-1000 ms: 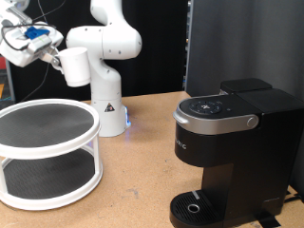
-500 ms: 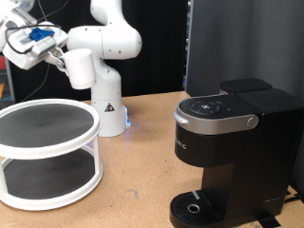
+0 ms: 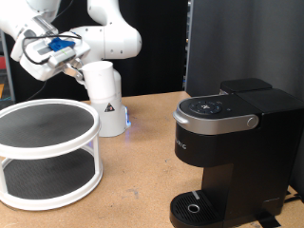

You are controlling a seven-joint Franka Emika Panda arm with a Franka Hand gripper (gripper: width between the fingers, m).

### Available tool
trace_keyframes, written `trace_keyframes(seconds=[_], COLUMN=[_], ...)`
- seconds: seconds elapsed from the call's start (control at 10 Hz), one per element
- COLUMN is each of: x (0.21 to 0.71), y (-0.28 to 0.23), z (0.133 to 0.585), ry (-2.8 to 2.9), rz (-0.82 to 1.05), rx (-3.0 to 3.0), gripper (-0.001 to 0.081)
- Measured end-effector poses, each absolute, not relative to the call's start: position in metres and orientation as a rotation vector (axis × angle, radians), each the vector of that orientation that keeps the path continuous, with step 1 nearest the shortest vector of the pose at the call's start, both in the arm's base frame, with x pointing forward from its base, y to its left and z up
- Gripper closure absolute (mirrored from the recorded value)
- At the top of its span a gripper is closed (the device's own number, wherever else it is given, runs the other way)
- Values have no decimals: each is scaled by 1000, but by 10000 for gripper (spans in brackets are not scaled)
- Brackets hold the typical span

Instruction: Make a cup of coffee with the keurig machine

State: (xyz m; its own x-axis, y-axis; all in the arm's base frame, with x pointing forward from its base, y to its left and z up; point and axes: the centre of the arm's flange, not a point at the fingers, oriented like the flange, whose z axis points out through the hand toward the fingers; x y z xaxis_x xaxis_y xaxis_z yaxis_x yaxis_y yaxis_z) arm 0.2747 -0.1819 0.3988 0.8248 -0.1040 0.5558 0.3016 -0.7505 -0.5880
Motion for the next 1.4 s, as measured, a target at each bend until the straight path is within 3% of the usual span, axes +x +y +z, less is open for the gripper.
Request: trace_keyframes(seconds=[0.7, 1.4], x=[329, 330], y=[-135, -120], z=[388, 366], ry=[-126, -145], rz=[-769, -711], rx=[-2317, -2385], gripper=[732, 732])
